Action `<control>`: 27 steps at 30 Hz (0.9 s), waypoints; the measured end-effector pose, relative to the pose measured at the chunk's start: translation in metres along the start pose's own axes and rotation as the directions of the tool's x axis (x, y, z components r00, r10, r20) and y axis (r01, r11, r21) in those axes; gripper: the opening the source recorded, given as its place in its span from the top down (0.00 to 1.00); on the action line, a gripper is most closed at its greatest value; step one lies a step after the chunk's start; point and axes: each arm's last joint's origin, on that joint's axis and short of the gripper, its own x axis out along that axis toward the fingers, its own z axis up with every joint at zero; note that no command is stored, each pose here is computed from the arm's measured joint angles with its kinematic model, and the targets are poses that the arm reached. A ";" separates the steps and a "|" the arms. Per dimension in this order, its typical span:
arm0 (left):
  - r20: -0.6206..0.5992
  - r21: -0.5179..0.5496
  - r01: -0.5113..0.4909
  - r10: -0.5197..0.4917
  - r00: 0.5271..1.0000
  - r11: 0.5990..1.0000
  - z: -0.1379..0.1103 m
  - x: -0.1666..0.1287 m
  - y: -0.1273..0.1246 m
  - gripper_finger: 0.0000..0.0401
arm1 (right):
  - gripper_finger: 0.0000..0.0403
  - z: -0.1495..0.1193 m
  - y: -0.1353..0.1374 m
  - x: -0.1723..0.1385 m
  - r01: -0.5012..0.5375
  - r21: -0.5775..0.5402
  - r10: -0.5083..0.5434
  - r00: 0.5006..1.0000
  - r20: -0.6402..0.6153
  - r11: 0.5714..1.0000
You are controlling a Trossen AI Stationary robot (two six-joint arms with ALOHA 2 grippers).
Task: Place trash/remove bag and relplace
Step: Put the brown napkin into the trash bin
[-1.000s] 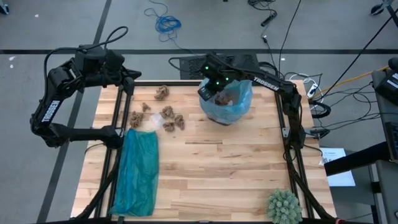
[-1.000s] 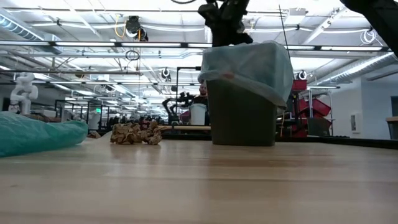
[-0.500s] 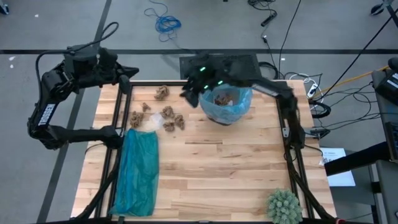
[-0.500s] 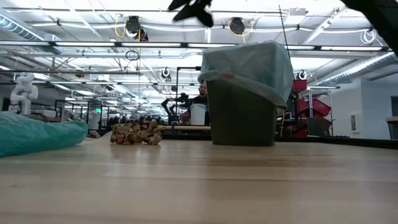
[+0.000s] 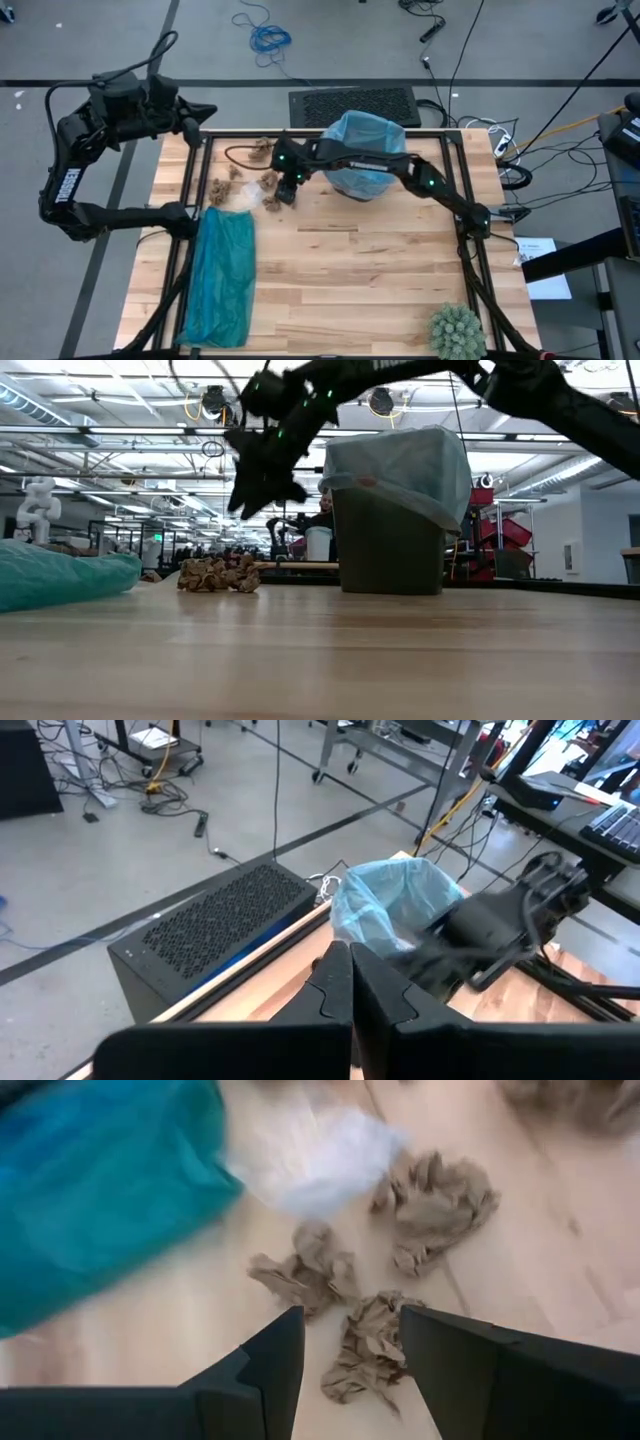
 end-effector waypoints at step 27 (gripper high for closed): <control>0.002 0.002 -0.002 0.002 1.000 1.000 -0.001 -0.003 0.000 1.00 | 1.00 -0.021 0.005 0.047 -0.129 0.060 0.136 0.984 -0.118 0.990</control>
